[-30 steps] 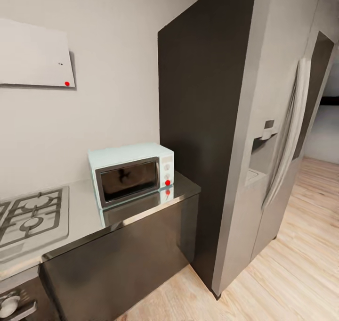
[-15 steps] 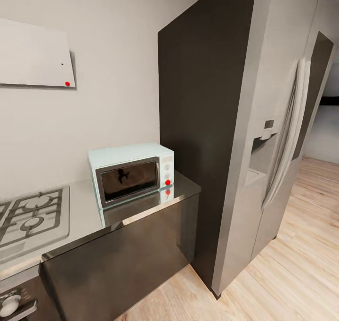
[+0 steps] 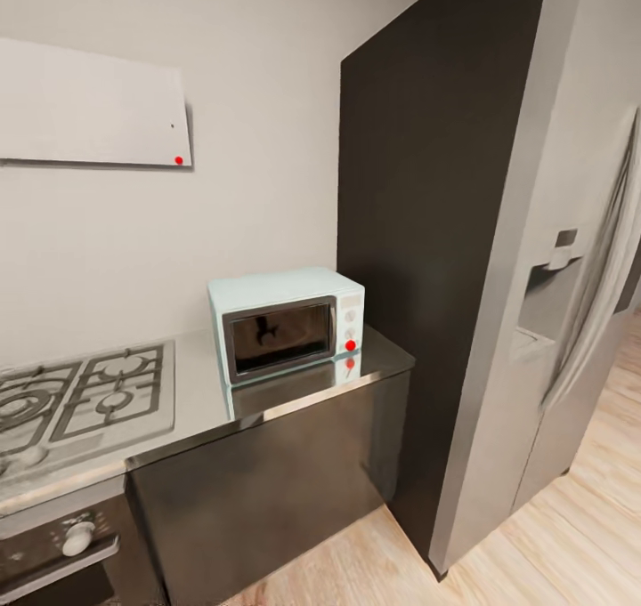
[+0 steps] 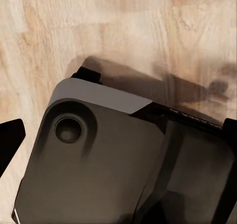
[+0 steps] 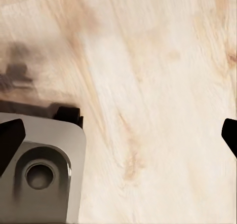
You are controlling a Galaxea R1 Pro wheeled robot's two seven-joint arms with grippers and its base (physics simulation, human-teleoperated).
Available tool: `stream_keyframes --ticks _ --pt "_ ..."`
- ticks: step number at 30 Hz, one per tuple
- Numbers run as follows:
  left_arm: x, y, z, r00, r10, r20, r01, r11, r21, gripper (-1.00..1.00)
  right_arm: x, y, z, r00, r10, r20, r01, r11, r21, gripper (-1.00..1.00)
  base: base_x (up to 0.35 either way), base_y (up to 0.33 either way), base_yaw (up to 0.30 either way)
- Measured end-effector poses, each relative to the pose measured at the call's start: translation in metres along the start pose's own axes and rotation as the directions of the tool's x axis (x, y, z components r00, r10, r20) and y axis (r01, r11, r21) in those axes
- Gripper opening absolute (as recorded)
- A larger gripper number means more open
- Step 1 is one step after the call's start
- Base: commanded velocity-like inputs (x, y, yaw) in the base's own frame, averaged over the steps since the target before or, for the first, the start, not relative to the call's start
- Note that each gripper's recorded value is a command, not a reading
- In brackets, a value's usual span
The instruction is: In the kitchen, take the popcorn bag from the countertop, put it into the microwave, and heat it until the popcorn is cooked so the cooked popcorn ends up inside the bag.
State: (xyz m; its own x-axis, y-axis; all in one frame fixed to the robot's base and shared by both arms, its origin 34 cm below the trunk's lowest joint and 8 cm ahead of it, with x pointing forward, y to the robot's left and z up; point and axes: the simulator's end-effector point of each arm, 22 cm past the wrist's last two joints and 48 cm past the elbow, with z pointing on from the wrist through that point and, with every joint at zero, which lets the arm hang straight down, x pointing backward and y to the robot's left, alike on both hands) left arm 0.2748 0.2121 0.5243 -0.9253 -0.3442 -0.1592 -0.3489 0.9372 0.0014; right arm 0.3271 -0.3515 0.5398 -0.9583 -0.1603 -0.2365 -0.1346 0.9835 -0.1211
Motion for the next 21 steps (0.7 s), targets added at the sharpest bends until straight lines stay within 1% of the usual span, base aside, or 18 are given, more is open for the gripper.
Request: stream_keyframes --ticks 1,5,11,21 --pt "-0.001 0.003 0.000 1.000 0.001 0.001 -0.001 1.000 -0.004 1.00 0.000 0.000 0.000 1.000 -0.012 0.000 0.012 1.000 -0.002 1.00 0.000 0.000 0.282" --pt "-0.004 0.012 0.001 1.000 0.006 0.006 -0.006 1.000 -0.015 1.00 0.000 0.000 0.000 1.000 -0.030 0.000 0.030 1.000 -0.006 1.00 0.000 0.000 0.282" --pt "-0.004 0.014 0.002 1.000 0.008 0.007 -0.008 1.000 -0.019 1.00 0.001 -0.007 0.000 0.999 -0.033 -0.002 0.033 0.999 0.003 1.00 0.000 0.000 0.282" --pt "-0.004 0.015 0.002 1.000 0.005 0.007 -0.005 1.000 -0.019 1.00 0.002 -0.008 0.000 0.999 -0.032 -0.002 0.032 0.999 0.003 1.00 0.000 0.000 0.282"
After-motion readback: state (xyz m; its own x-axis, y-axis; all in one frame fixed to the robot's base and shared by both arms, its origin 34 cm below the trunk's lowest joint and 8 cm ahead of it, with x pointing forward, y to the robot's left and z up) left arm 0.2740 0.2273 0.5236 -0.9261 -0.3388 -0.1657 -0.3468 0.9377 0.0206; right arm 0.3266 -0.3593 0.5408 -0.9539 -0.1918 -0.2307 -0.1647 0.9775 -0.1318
